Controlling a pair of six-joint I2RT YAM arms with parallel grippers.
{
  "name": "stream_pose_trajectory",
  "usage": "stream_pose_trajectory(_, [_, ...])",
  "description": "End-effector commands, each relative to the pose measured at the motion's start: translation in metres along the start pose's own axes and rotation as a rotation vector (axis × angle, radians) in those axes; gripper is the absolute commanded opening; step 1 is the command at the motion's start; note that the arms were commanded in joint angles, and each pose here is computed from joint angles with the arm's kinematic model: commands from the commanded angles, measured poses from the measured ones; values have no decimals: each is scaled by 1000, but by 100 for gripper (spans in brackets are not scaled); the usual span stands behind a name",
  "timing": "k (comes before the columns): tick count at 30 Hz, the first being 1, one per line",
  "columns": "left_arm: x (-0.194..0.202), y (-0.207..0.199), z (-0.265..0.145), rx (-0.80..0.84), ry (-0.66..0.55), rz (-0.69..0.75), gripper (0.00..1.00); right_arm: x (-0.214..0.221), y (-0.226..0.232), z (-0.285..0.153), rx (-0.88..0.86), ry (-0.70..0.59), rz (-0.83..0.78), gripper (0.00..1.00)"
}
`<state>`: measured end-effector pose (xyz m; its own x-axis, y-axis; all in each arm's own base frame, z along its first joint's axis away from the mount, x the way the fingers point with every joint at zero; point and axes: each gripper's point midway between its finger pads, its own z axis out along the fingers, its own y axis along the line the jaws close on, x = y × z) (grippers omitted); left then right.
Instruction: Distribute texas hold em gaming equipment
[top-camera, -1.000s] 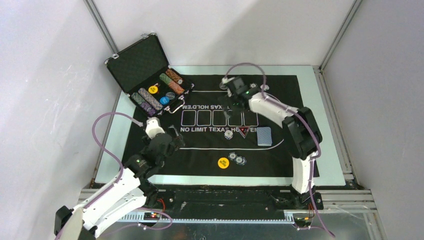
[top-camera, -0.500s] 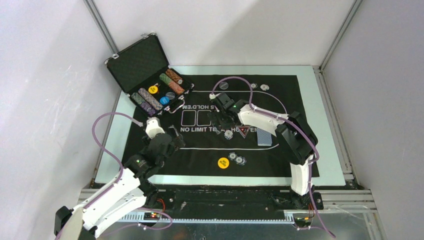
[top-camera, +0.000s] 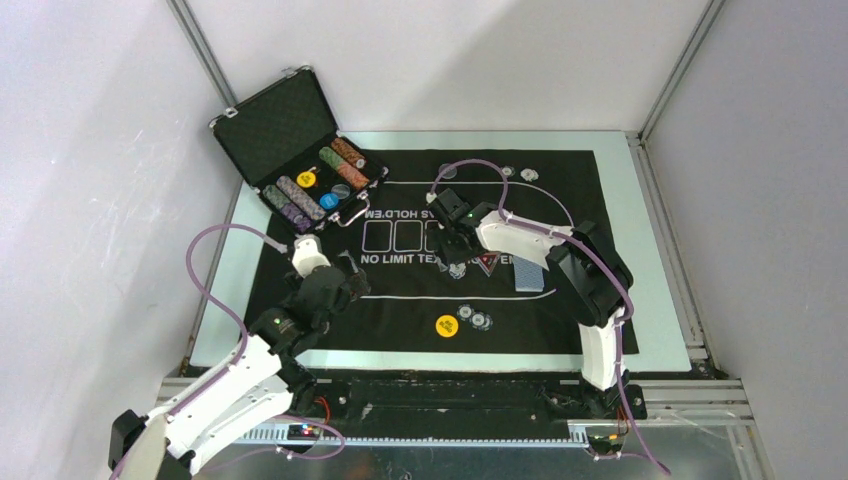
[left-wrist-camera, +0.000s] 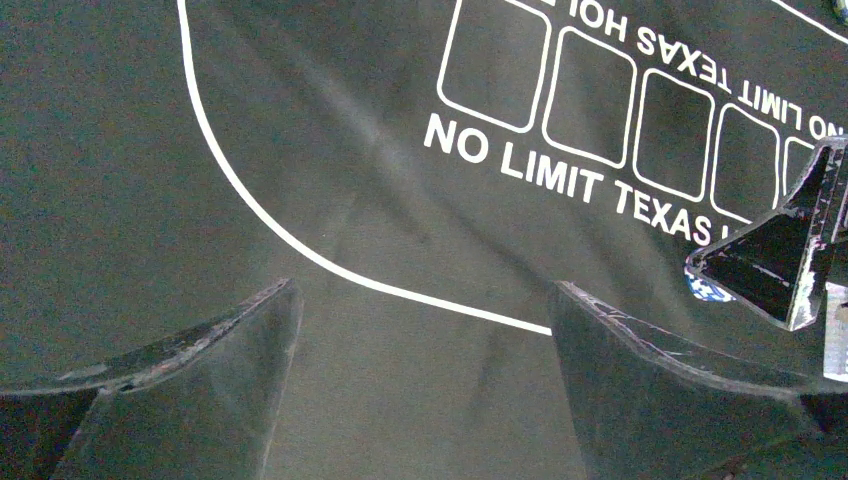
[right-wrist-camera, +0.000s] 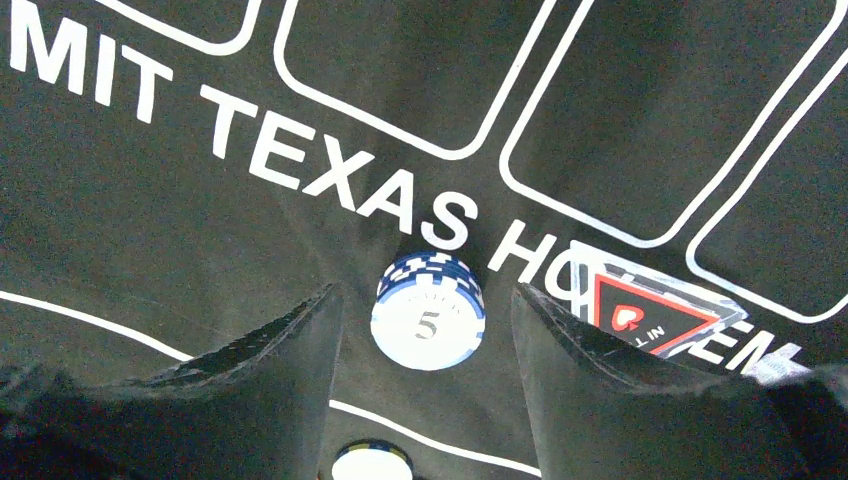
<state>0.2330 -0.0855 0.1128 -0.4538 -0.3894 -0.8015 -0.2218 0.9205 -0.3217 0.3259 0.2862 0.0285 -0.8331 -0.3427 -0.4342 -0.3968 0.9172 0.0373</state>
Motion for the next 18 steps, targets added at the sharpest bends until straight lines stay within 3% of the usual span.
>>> stream_pose_trajectory(1, [2, 7, 3, -24, -10, 4, 100, 4, -1, 3, -5, 14, 30, 64])
stream_pose_trajectory(18, [2, 7, 3, -26, -5, 4, 100, 20, 0, 7, -7, 56, 37, 55])
